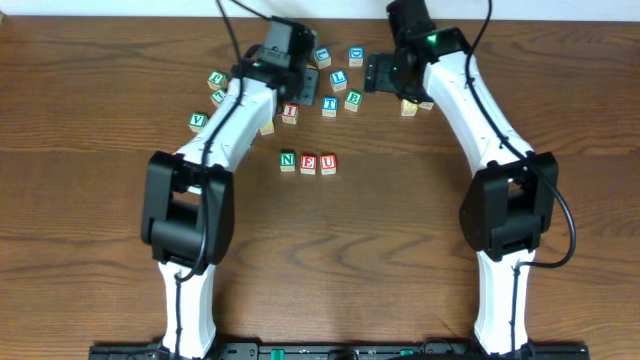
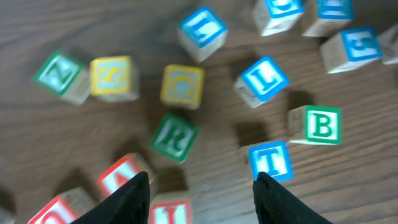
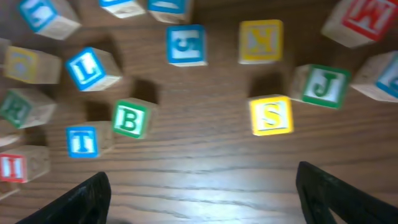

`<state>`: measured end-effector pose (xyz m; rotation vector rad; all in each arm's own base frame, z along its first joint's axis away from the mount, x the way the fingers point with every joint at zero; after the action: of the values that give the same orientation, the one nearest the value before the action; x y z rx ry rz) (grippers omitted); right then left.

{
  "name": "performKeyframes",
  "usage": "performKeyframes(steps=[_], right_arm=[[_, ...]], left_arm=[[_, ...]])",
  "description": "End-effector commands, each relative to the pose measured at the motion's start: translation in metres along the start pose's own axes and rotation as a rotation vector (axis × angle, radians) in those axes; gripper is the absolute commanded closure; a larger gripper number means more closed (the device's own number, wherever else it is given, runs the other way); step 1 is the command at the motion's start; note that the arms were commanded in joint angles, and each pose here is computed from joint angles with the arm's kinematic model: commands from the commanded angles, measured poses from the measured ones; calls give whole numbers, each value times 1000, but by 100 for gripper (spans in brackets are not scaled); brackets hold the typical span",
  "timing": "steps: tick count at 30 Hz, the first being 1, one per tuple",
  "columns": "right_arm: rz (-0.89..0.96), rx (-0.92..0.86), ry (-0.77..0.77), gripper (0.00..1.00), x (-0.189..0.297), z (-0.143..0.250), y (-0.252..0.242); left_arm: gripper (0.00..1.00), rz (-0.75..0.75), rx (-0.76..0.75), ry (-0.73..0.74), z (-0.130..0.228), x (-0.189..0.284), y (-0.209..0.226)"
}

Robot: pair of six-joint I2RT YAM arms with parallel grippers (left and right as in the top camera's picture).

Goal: Spell out NEURIPS
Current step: 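Move the left gripper toward the green R block at upper left, then lower the left gripper and grasp the green R block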

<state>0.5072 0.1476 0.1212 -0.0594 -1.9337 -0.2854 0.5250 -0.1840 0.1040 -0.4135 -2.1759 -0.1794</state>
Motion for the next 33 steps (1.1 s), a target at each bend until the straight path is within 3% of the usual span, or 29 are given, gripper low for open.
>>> performKeyframes(steps=[1, 4, 33], right_arm=[[2, -22, -29, 7, 16, -11, -8], [17, -25, -22, 1, 16, -10, -12], [24, -16, -22, 1, 16, -7, -9]], left_arm=[[47, 3, -70, -20, -10, -3, -2], [47, 2, -93, -18, -8, -8, -1], [50, -22, -153, -15, 14, -75, 9]])
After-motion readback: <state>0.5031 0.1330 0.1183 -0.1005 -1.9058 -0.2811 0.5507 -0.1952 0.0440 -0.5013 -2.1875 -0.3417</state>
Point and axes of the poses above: each gripper's point midway between its finger pads, its own x axis back along the fingers, its own y axis along the line the jaws close on, z = x × y, the point moved 1 cm from there along x, back along the fingers, and after that the axes turned 3 degrees about -x, right-handed, at the moved point
